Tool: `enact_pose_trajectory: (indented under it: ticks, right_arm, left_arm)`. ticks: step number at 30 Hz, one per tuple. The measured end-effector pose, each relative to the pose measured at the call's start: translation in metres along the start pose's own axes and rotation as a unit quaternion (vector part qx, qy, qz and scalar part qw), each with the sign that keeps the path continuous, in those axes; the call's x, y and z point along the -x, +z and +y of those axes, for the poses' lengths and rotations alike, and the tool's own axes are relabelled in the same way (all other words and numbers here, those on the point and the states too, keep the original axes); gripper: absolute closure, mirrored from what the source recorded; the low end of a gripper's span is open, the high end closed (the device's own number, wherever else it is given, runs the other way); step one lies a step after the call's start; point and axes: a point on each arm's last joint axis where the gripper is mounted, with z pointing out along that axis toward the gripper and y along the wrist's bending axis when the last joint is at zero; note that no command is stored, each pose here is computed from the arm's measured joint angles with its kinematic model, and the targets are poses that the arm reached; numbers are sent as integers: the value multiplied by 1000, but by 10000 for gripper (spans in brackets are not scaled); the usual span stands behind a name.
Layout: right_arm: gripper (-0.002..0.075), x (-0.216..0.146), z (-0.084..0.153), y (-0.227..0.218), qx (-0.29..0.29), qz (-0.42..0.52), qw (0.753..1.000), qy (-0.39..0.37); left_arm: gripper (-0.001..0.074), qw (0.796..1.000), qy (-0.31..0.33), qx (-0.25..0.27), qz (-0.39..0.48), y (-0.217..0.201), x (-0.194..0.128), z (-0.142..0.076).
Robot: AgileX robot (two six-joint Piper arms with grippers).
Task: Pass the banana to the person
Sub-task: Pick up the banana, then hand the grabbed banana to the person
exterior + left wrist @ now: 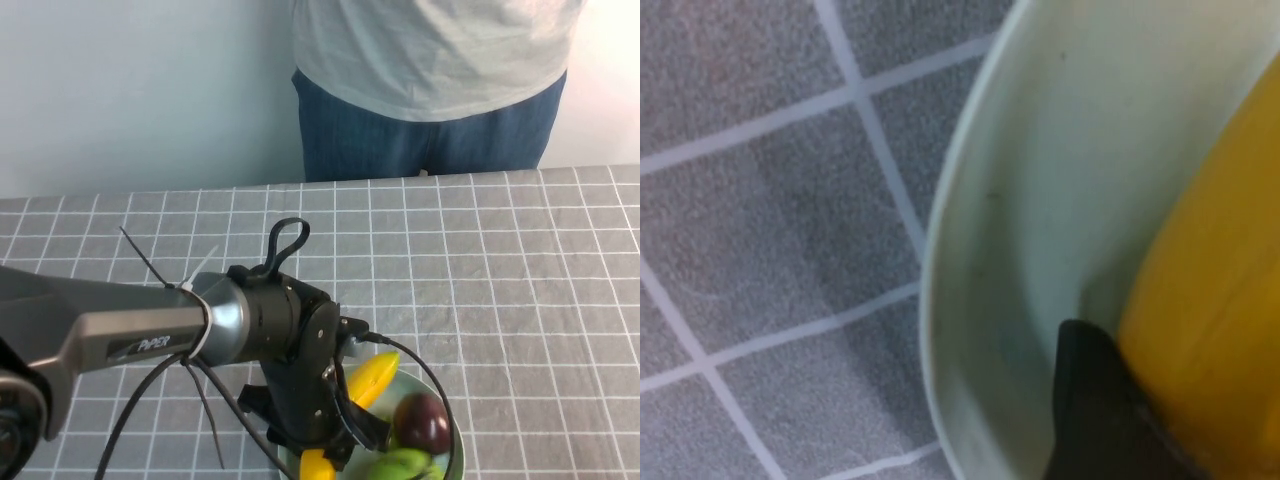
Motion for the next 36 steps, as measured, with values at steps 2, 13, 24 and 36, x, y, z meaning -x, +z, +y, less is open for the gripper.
enact_pose_trajectory:
  ticks: [2, 13, 24, 36]
  right_arm:
    - [733, 0, 0, 0, 0, 0, 1000, 0]
    - [732, 0, 0, 0, 0, 0, 1000, 0]
    - [732, 0, 0, 0, 0, 0, 1000, 0]
    - [732, 0, 0, 0, 0, 0, 1000, 0]
  left_arm:
    - [739, 1000, 0, 0, 0, 0, 0, 0]
    - [739, 1000, 0, 0, 0, 0, 0, 0]
    - [739, 1000, 0, 0, 0, 0, 0, 0]
    - [739, 1000, 0, 0, 0, 0, 0, 0]
